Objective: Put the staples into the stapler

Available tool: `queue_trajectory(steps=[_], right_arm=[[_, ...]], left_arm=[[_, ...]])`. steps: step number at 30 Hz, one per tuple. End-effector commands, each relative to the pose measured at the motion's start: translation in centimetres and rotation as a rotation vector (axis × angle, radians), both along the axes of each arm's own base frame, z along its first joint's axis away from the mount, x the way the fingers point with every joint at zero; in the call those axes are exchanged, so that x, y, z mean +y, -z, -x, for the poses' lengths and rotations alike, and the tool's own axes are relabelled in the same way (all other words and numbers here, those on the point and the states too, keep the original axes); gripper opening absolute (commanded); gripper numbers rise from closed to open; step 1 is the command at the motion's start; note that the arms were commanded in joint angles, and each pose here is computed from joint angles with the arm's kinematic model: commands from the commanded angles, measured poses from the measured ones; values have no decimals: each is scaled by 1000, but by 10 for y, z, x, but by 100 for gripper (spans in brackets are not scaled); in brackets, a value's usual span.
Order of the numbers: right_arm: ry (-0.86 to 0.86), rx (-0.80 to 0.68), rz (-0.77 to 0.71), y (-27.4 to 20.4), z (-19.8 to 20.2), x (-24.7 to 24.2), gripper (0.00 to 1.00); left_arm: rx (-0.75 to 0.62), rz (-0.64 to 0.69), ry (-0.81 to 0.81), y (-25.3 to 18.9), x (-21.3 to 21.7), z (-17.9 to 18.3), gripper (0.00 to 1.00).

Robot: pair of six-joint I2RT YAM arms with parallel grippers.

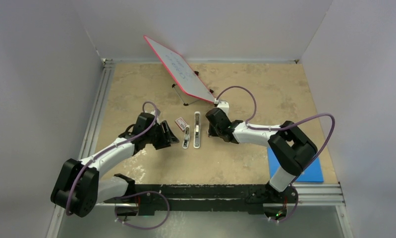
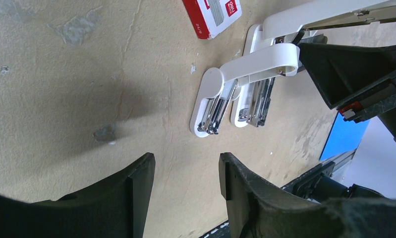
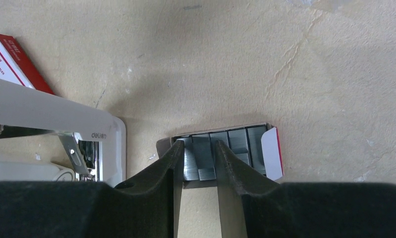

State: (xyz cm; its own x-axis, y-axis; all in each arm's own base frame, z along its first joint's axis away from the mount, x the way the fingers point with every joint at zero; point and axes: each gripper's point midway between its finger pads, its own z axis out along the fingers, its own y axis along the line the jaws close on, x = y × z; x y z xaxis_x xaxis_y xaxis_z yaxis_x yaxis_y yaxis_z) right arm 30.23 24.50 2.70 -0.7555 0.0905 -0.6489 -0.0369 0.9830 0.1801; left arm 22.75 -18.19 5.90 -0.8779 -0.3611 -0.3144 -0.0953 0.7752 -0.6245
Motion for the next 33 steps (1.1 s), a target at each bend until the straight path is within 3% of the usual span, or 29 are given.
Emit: queue_trajectory(steps=[1,8,22,33], right_arm=[[18,-62,35,-7,-17,-2,31],[43,-75,89,-4,-18,-13,25],[-19,-57,64,-14,-8,-2,32],[-52,-28,75,-10,0,5,24]], left_arm=[[-56,9,15,-11,-5,-12,50],[-45,6,14,-8,-5,-11,50],[-34,4,14,-3,-5,-10,51],[-30,4,15,-1,-5,-9,50]])
